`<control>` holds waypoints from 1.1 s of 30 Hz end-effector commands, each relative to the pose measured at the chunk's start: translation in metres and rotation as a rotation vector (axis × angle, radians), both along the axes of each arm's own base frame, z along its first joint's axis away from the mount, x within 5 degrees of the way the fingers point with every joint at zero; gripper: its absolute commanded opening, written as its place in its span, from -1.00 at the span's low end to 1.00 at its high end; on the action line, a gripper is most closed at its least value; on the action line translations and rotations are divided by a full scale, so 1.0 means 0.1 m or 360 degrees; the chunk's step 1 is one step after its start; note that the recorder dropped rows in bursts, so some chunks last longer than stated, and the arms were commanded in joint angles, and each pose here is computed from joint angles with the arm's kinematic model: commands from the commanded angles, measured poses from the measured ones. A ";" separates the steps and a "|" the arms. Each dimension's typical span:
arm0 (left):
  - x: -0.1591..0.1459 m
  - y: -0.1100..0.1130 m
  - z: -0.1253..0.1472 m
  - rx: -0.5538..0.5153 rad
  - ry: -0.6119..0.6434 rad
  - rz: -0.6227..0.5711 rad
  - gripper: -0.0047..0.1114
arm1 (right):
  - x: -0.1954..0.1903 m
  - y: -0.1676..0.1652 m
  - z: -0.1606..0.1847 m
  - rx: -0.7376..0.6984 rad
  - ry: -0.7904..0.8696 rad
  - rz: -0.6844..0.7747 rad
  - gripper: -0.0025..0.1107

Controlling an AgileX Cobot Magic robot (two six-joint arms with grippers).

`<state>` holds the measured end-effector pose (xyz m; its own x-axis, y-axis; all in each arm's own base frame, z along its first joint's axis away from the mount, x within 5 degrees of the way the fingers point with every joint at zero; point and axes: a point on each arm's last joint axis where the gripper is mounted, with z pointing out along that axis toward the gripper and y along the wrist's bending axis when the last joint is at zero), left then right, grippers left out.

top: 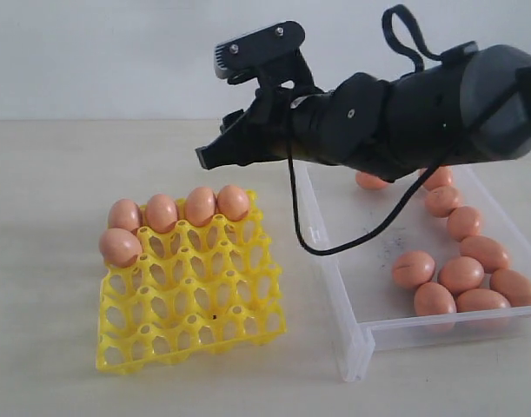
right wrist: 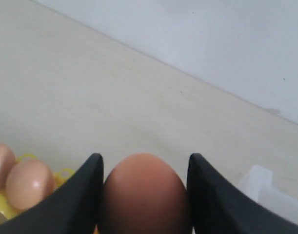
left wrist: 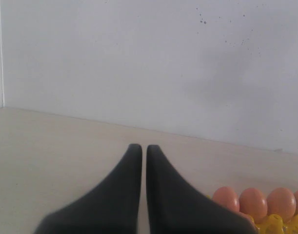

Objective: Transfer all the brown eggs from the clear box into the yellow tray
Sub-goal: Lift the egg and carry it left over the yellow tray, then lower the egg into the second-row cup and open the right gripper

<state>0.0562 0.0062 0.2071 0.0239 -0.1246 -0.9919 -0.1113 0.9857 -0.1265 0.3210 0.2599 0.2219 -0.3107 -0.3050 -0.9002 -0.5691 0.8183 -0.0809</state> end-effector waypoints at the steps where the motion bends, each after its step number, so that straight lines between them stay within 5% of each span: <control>1: 0.00 0.00 -0.01 -0.0028 -0.0005 -0.0004 -0.85 | -0.09 0.12 0.12 0.0155 -0.0088 0.0003 -0.96; 8: 0.00 0.00 -0.01 -0.0028 -0.0005 -0.0004 -0.85 | -0.20 0.33 0.22 0.0412 -0.0220 0.0288 -0.96; 14: 0.00 0.00 -0.01 -0.0028 -0.0005 -0.0004 -0.85 | -0.23 0.55 -0.05 0.0657 -0.0226 0.0574 -0.96; 33: 0.00 0.00 -0.01 -0.0028 -0.0005 -0.0004 -0.85 | -0.19 0.67 -1.04 0.0633 -0.0083 0.0661 -0.96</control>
<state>0.0562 0.0062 0.2071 0.0239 -0.1246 -0.9919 -0.1113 0.9857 -0.1265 0.3027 0.3267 0.1222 -0.1882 -0.0335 -0.9816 -0.8493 0.5075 0.1455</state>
